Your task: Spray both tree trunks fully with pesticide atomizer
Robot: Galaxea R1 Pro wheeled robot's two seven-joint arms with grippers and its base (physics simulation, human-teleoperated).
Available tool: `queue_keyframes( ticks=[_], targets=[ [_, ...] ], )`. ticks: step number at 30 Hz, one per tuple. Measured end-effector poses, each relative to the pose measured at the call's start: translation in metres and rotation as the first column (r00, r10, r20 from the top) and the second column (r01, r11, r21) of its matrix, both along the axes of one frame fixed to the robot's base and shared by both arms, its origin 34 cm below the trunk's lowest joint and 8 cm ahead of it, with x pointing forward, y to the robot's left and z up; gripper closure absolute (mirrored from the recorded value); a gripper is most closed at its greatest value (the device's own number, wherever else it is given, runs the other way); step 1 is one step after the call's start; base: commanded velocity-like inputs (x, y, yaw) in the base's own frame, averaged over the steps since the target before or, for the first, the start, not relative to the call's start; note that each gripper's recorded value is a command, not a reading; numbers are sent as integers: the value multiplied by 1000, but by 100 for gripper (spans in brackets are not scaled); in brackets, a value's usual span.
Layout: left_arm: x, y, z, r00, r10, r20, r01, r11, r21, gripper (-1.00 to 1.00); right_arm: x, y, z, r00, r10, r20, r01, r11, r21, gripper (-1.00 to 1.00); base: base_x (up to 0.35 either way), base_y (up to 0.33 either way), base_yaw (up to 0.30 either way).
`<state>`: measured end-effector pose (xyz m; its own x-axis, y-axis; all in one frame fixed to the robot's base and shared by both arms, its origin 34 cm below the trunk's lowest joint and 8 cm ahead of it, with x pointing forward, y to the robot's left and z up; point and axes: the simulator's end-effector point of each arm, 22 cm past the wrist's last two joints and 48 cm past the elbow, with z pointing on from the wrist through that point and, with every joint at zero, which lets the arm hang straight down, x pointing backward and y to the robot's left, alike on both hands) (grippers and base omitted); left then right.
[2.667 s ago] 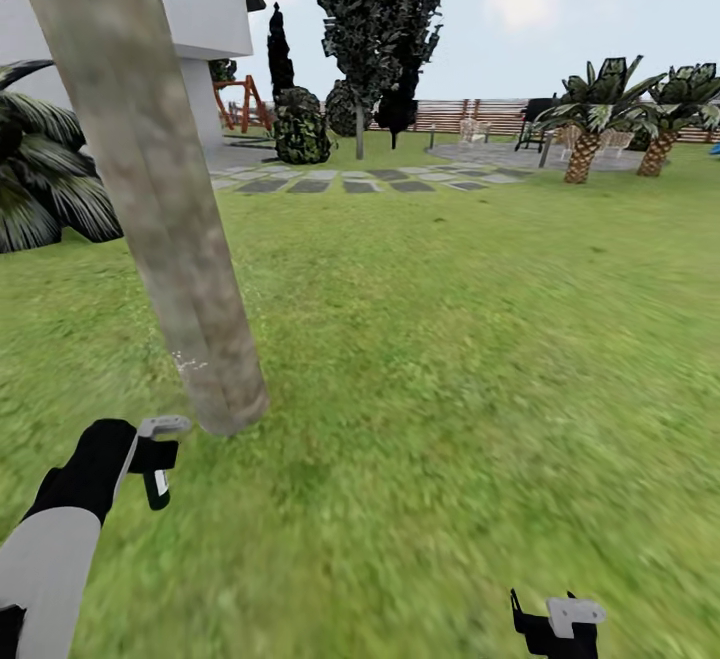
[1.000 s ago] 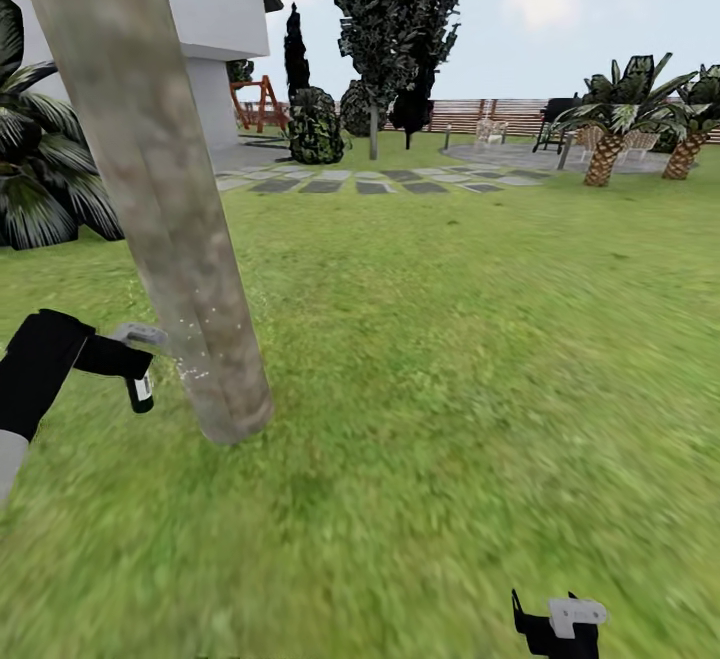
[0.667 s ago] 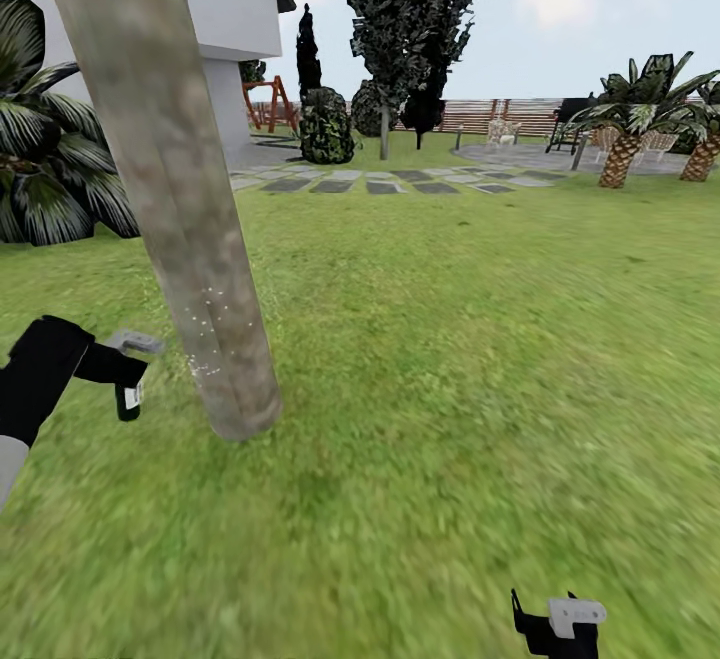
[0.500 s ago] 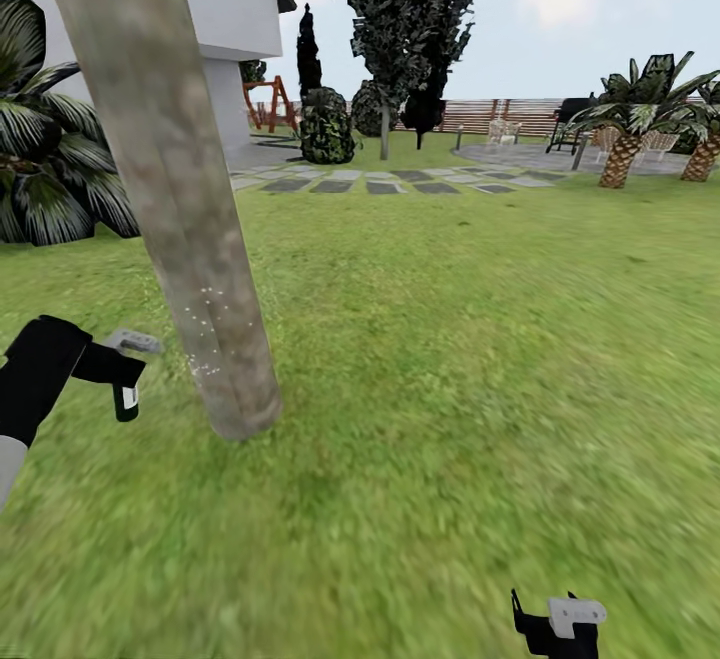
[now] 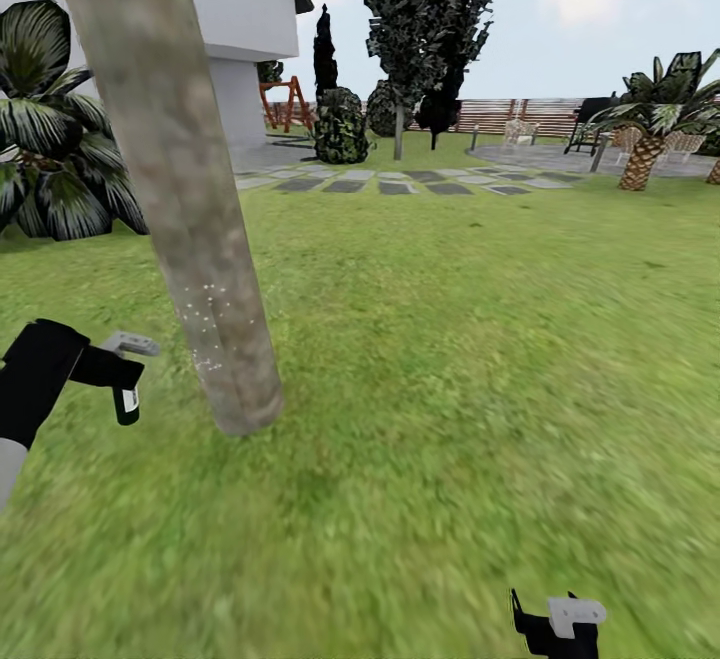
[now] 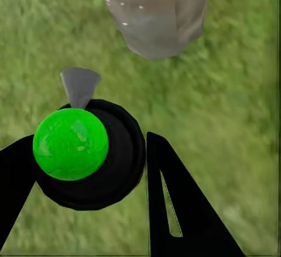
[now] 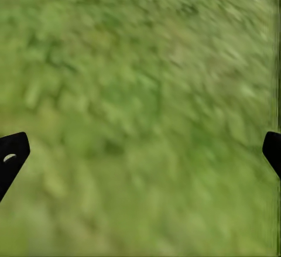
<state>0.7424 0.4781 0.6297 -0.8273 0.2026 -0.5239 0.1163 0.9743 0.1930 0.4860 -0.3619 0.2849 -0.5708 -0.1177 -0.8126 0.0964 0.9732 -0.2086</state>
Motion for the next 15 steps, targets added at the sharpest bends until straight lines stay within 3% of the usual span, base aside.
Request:
queue_keyframes(
  ticks=[9, 15],
  targets=[
    [-9, 2, -15, 1000, 4, -27, -4, 1000, 5, 100, 0, 0, 0, 1000, 0, 0, 0, 1000, 0, -100, -32, -274, 0],
    [-14, 2, -22, 999, 5, -40, -5, 1000, 4, 100, 0, 0, 0, 1000, 0, 0, 0, 1000, 0, -100, 58, -274, 0]
  ],
)
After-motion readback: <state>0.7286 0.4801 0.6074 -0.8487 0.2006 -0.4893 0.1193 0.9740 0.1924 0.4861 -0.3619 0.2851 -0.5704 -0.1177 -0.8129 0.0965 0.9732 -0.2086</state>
